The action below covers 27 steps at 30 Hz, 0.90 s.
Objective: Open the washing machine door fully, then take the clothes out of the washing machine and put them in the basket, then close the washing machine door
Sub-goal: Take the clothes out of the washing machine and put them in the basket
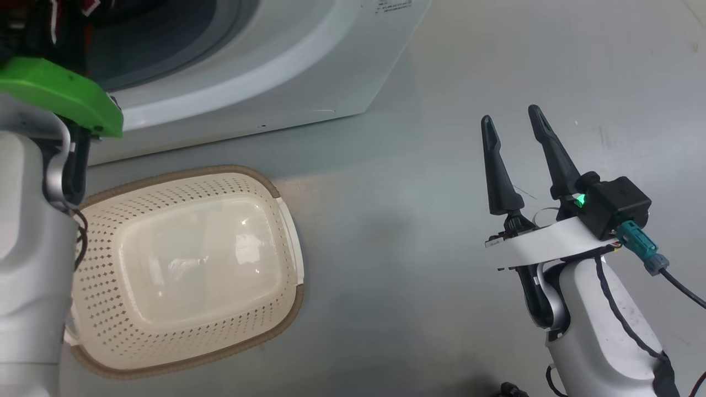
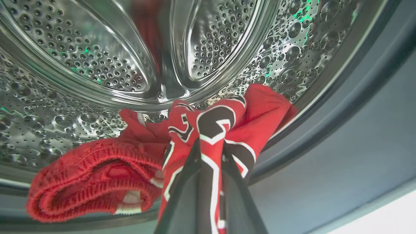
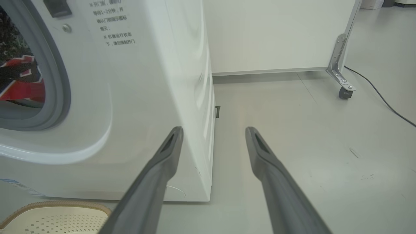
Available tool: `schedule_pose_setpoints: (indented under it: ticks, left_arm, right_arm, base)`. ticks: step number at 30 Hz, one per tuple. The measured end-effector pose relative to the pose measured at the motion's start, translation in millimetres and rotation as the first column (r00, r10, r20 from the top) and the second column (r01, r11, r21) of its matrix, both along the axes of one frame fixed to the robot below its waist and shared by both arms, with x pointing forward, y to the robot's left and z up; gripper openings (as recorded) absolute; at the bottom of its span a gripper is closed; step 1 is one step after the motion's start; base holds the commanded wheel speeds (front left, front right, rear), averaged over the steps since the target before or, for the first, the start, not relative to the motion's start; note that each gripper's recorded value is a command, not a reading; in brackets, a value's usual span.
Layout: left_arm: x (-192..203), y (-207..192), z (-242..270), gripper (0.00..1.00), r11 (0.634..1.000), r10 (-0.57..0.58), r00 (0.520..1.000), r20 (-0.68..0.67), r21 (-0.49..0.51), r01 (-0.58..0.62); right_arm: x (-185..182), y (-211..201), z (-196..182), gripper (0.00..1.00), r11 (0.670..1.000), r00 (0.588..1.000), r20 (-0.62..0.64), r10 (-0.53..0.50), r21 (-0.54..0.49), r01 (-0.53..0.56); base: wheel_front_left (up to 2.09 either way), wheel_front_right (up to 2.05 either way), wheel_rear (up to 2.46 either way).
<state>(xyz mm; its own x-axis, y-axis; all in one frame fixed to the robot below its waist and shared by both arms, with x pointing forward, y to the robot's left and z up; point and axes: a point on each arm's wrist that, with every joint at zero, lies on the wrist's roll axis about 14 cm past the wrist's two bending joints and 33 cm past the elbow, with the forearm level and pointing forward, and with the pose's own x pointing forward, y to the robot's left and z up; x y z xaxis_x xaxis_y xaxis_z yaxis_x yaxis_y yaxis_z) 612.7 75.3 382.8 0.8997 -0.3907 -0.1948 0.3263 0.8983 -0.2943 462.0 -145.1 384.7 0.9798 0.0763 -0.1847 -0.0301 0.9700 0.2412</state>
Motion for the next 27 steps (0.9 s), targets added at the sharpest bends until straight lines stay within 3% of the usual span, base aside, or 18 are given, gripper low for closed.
schedule_pose_setpoints:
  ticks: [9, 27]
  left_arm:
    - [-34.3, 11.7, 35.2, 0.00, 0.997, 0.073, 0.990, 0.119, -0.049, -0.067]
    - [-100.4, 50.6, 82.3, 0.00, 0.980, 0.198, 0.960, 0.196, -0.042, -0.193]
  right_arm:
    - [-11.2, 11.9, 9.8, 1.00, 0.999, 0.999, 0.012, 0.042, -0.001, -0.042]
    - [-29.4, 35.8, 50.1, 1.00, 0.993, 0.988, 0.099, 0.117, 0.016, -0.119]
  base:
    - [0.00, 0.00, 0.00]
    - [0.00, 0.00, 0.00]
